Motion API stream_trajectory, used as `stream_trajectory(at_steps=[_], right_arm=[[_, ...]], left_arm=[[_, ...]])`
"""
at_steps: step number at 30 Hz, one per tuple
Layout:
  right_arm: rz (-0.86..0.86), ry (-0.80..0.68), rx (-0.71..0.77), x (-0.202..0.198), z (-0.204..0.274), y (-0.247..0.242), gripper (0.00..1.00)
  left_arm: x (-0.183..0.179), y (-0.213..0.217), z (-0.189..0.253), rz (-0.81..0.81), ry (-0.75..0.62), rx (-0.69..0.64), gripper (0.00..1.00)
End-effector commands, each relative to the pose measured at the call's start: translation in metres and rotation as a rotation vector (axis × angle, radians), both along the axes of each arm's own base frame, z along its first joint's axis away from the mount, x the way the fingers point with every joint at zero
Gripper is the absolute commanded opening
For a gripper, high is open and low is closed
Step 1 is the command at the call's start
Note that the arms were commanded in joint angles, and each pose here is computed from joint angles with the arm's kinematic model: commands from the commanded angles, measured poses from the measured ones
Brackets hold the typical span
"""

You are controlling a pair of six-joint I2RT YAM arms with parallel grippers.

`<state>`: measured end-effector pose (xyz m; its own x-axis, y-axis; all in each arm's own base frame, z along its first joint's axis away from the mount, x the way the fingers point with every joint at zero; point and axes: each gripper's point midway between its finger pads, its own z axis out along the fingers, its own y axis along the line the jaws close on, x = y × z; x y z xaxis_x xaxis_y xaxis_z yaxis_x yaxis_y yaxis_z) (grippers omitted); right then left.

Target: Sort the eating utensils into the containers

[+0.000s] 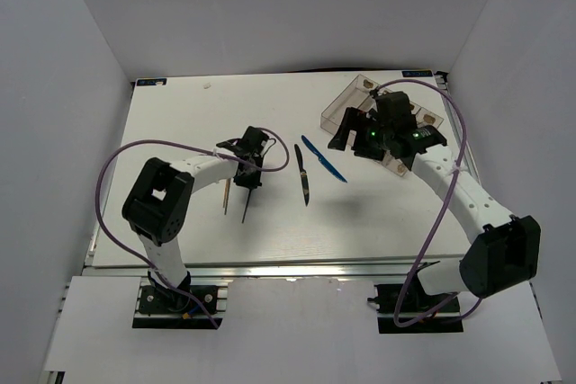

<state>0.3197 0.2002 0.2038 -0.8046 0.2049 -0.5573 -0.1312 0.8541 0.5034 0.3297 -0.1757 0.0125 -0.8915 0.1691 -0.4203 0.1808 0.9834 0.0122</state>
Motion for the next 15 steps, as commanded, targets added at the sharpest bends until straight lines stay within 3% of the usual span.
stream_trajectory(at_steps=[1,4,8,11,13,15], right_arm=[[0.003,-0.027,0.072,-0.003,0.014,0.007,0.89],[0.002,-0.003,0.102,-0.007,0.009,0.009,0.89],[0.024,0.027,0.165,-0.011,0.000,0.017,0.89],[0.042,0.077,0.212,-0.018,-0.018,0.025,0.89],[0.032,0.107,0.256,-0.020,-0.028,0.030,0.88],[0.031,0.125,0.313,-0.020,-0.032,0.039,0.88]], left_arm=[[-0.035,0.008,-0.030,0.022,0.115,0.056,0.19],[-0.042,0.003,-0.035,0.022,0.138,0.049,0.01],[-0.039,-0.009,-0.023,0.038,0.113,-0.001,0.00],[-0.026,-0.031,0.008,0.055,0.046,-0.126,0.00],[-0.015,-0.054,0.036,0.047,-0.016,-0.262,0.00],[-0.020,-0.087,0.061,0.002,0.006,-0.453,0.00]])
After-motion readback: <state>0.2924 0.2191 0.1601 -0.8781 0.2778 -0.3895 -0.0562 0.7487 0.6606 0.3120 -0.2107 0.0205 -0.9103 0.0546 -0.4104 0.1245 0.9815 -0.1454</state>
